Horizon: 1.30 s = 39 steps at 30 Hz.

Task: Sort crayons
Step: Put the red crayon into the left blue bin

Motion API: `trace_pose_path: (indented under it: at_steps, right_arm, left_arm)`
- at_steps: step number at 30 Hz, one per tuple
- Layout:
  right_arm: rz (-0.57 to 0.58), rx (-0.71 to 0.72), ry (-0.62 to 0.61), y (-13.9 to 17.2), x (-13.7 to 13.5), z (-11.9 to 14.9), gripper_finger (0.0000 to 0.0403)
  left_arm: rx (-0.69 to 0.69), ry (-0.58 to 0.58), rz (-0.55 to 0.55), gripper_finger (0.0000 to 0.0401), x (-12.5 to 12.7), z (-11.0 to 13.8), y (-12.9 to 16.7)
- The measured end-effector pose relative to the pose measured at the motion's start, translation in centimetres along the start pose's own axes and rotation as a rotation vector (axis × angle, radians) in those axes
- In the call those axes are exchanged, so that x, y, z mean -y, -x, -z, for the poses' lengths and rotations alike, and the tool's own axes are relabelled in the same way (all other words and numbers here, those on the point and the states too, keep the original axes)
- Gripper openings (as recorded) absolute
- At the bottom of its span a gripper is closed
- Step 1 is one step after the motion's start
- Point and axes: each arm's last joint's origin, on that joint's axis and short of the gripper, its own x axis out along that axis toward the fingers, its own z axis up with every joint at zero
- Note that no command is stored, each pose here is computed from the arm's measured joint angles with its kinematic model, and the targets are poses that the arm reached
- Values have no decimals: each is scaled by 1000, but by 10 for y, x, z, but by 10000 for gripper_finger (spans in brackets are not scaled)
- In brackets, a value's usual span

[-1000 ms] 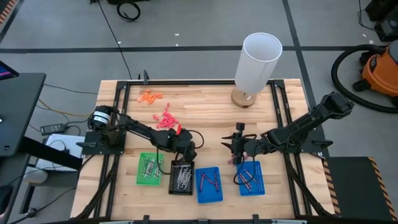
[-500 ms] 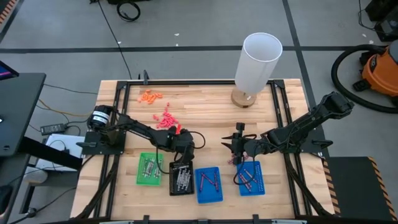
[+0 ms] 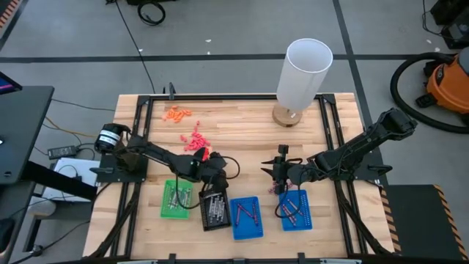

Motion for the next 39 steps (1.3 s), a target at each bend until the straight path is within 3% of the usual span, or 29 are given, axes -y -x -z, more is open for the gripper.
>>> trace_pose_path:
  at_steps: [10, 16, 28, 39]
  right_arm:
    - [-1, 6, 3, 0, 0, -1, 105]
    - [0, 2, 1, 0, 0, 0, 105]
    - [-1, -7, 3, 0, 0, 1, 105]
    - [-1, -6, 9, 0, 0, 1, 105]
  left_arm:
    - [210, -279, 86, 16, 29, -4, 17]
    - [351, -368, 157, 16, 45, -9, 27]
    - [482, -613, 195, 16, 63, -6, 42]
    - [538, -647, 377, 16, 70, -11, 47]
